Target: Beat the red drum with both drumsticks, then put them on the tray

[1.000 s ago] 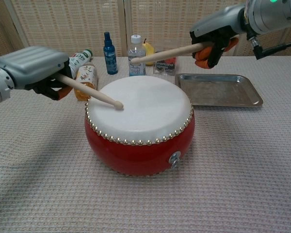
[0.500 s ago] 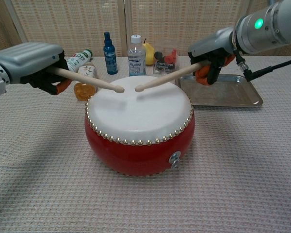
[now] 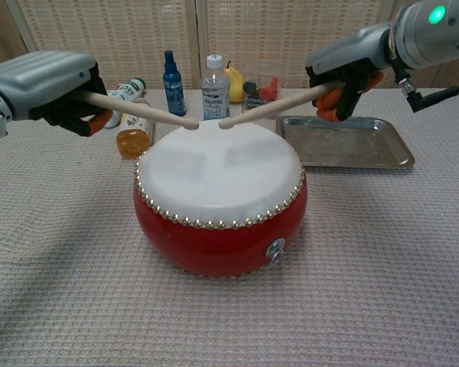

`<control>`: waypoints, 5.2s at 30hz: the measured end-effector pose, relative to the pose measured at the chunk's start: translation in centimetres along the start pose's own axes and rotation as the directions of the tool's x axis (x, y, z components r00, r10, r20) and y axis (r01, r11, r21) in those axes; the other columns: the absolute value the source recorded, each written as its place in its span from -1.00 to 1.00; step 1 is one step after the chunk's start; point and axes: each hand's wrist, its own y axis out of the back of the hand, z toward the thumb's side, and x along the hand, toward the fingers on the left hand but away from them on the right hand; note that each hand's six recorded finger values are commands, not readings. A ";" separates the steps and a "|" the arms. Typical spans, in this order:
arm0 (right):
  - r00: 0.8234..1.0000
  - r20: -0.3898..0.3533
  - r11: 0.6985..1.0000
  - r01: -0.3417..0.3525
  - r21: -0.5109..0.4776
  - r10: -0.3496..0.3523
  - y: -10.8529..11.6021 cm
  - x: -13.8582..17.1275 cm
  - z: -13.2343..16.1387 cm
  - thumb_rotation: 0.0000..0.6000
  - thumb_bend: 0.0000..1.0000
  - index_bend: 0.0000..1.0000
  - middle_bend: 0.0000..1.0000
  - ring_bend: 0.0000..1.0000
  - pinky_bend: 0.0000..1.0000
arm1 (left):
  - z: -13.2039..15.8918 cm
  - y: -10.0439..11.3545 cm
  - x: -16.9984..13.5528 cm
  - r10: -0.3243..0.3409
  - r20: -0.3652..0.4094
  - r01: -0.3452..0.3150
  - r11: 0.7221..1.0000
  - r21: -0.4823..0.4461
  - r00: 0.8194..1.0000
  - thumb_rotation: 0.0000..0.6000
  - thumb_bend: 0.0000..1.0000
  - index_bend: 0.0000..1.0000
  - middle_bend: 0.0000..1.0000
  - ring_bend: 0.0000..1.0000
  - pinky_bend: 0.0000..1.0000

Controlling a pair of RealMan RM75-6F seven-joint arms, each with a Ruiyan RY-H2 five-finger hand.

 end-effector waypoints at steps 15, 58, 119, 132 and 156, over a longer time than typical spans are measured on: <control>0.993 -0.049 0.991 0.102 -0.083 -0.106 3.9 1.6 2.0 1.00 0.50 1.00 1.00 1.00 1.00 | 1.0 -5.2 -0.3 -0.143 0.023 0.141 0.988 0.069 0.989 1.00 0.10 1.00 1.00 1.00 1.00; 1.000 0.018 1.000 -0.013 0.015 0.013 -2.3 -1.7 0.0 1.00 0.50 1.00 1.00 1.00 1.00 | -0.8 0.2 -0.4 0.001 -0.016 -0.002 0.999 -0.041 1.000 1.00 0.10 1.00 1.00 1.00 1.00; 0.964 0.250 0.949 0.158 -0.272 -0.089 -4.7 -8.3 -13.8 1.00 -0.32 1.00 0.68 0.57 0.62 | -6.2 2.3 -4.0 0.057 -0.124 -0.069 0.993 -0.094 0.991 1.00 0.10 1.00 1.00 1.00 1.00; 0.958 0.280 0.953 0.136 -0.270 -0.058 -6.3 -11.9 -12.8 1.00 -0.62 0.14 -0.12 -0.38 -0.20 | -6.8 2.2 -4.0 0.053 -0.140 -0.067 0.993 -0.097 0.989 1.00 0.10 1.00 1.00 1.00 1.00; 0.967 0.202 0.954 0.200 -0.221 -0.156 -3.8 -11.2 -11.8 1.00 -0.69 -0.36 -0.41 -0.72 -0.42 | -7.0 3.2 -4.3 0.085 -0.132 -0.100 0.989 -0.112 0.988 1.00 0.09 1.00 1.00 1.00 1.00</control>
